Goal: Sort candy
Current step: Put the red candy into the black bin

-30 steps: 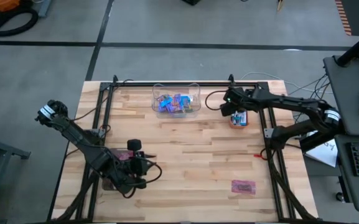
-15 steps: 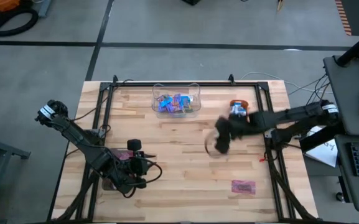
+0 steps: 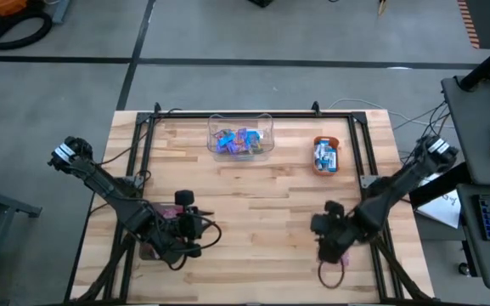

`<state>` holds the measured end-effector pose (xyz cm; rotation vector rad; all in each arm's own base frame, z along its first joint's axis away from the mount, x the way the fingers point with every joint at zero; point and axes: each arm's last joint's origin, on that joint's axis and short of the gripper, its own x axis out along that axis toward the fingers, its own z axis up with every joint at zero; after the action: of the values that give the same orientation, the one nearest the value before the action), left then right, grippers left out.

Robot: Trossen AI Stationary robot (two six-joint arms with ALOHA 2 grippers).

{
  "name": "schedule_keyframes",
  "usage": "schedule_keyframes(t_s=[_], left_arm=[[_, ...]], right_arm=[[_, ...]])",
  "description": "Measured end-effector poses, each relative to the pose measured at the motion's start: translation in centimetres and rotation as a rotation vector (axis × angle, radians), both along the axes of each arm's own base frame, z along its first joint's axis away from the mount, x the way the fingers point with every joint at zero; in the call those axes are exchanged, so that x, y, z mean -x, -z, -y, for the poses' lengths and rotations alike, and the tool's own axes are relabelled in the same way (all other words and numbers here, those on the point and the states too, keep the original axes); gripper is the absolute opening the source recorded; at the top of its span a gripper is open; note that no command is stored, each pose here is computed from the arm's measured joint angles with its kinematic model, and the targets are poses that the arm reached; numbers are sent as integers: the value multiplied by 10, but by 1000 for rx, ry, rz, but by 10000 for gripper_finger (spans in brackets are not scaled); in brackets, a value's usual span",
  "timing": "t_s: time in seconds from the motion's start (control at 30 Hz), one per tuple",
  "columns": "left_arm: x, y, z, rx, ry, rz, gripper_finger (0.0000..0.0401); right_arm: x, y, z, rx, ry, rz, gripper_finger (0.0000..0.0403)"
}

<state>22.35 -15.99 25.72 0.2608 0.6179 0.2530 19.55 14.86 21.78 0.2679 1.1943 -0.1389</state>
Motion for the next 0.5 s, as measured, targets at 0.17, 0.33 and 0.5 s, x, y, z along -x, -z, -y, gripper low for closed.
schedule_keyframes(t_s=[0.17,0.33,0.5], left_arm=[[-2,-1,-1,-2,2,12,102],[-3,-2,-1,-11,11,15,102],[-3,-1,-1,-11,11,15,102]], right_arm=[[-5,24,-28,4,-31,-139,171],[-12,43,-47,-9,-69,-309,171],[-16,49,-62,-24,-93,-389,171]])
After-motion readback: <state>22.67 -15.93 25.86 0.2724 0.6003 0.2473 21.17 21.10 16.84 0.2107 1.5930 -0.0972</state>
